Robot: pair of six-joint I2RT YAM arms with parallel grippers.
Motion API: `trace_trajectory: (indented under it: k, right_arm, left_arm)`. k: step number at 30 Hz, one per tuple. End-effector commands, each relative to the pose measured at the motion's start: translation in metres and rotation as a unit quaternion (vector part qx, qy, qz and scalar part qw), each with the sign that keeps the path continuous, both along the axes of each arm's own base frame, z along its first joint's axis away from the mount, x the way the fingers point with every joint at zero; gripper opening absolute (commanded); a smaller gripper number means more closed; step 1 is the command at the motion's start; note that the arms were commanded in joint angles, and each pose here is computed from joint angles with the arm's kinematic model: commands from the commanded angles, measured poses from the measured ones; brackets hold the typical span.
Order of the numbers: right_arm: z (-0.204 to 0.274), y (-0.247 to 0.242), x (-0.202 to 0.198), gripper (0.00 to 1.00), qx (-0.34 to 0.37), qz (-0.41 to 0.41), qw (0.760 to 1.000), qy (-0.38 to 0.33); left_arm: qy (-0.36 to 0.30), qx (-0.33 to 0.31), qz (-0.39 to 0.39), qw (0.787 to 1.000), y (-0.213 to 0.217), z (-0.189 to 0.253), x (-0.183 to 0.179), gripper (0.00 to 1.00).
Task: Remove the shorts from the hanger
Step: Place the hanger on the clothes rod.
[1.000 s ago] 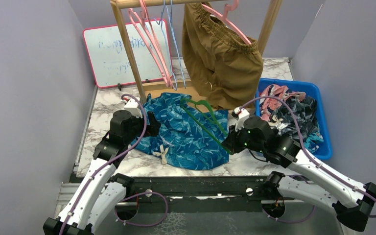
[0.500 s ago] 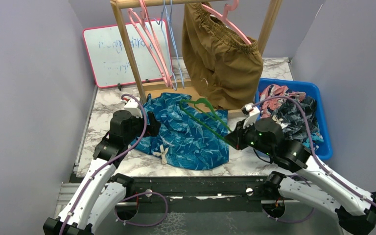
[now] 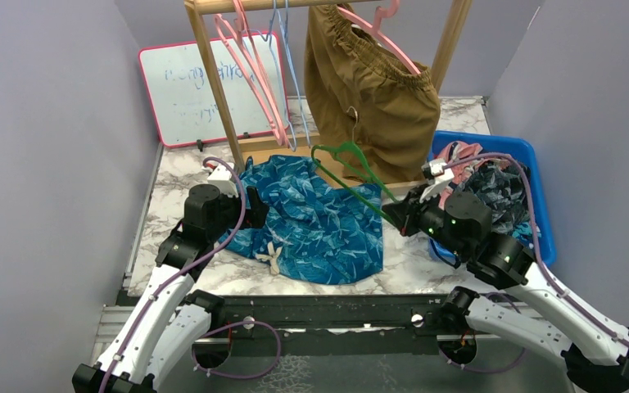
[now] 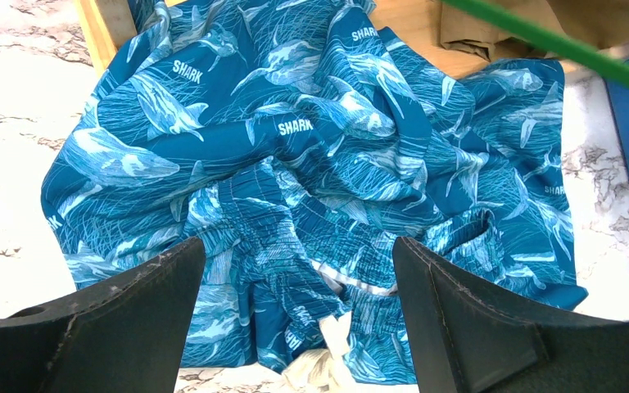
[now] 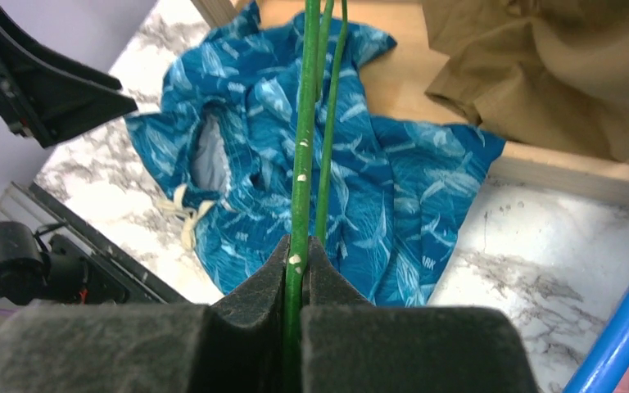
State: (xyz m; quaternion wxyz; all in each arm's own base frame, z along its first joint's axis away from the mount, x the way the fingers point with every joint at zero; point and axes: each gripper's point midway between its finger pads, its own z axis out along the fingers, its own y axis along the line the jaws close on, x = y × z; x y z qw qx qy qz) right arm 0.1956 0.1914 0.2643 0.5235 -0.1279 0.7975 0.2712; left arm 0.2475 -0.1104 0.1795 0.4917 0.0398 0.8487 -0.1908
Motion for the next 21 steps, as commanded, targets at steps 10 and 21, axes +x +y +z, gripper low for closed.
trace_trajectory:
  k: [10,21]
  right_arm:
    - [0.139,0.000,0.015,0.01,0.098,-0.009,0.979,-0.176]
    - [0.197,0.025,0.037,0.01,0.099,-0.001,0.966,-0.238]
  left_arm:
    - [-0.020,-0.001,-0.006,1.000,-0.001,0.013,0.003,0.87]
    - [-0.023,-0.001,-0.004,1.000,-0.001,0.015,0.003,0.88]
